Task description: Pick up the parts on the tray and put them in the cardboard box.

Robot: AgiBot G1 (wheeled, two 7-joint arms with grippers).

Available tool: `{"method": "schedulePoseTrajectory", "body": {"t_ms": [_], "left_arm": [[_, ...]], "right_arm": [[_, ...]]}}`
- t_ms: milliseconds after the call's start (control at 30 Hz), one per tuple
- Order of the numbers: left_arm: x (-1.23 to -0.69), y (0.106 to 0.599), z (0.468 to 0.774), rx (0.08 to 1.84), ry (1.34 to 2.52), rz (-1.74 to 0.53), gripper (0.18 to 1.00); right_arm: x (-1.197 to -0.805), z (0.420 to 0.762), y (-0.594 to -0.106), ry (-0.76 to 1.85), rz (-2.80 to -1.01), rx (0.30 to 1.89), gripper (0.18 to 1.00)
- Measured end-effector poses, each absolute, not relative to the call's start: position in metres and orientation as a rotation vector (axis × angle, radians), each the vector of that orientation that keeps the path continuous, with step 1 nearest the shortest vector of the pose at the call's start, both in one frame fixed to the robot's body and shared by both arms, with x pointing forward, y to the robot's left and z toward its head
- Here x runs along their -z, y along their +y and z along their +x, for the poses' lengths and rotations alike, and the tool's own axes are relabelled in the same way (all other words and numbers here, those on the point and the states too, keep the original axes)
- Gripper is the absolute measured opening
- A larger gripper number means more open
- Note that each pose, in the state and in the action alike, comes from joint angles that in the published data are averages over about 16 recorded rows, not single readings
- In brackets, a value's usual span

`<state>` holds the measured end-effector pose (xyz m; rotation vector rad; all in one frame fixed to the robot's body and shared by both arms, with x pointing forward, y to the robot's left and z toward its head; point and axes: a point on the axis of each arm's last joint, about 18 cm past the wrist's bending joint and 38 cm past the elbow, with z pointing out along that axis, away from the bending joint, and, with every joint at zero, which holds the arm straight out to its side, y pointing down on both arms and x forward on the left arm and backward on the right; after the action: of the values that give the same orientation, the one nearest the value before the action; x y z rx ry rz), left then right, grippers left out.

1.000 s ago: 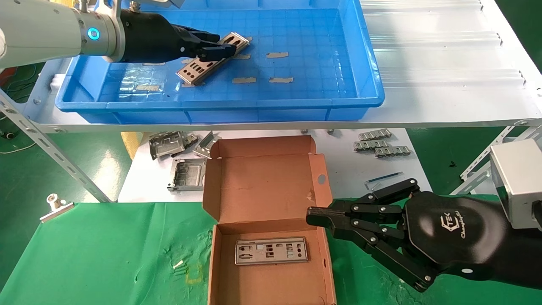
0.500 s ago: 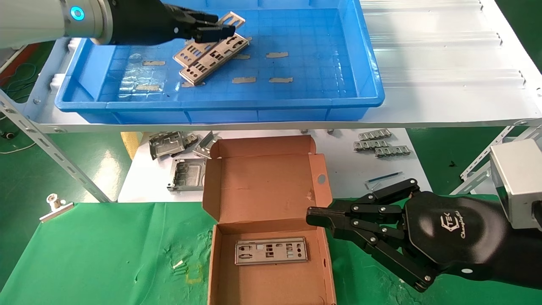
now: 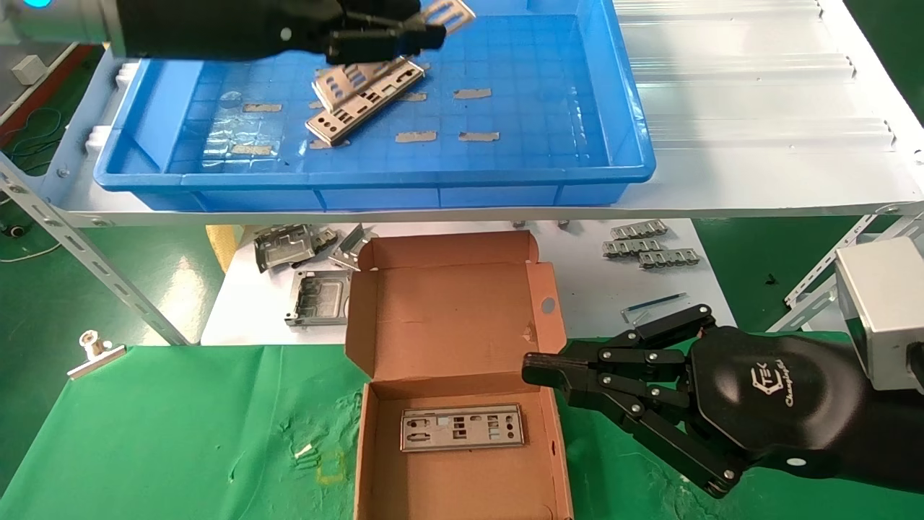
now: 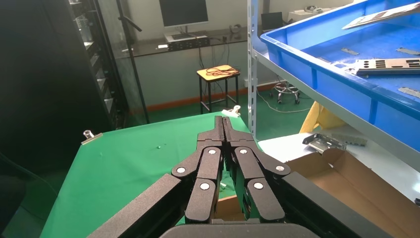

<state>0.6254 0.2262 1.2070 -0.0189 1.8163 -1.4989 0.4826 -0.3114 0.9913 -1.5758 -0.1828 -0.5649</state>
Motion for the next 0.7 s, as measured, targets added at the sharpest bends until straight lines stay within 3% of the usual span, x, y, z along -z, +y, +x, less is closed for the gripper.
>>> {"method": "schedulePoseTrajectory", "body": {"t_ms": [333, 700], "left_arm": [[-1.132, 0.226, 0.591, 1.484, 1.988, 0.234, 0.453], [-1.009, 0.194, 0.601, 1.309, 2.062, 0.274, 0.453]], "right_arm": [[-0.991, 0.483, -0.311, -0.183, -1.576, 0.565, 0.191], [-0.991, 0.483, -0.311, -0.183, -1.576, 0.565, 0.191]]}}
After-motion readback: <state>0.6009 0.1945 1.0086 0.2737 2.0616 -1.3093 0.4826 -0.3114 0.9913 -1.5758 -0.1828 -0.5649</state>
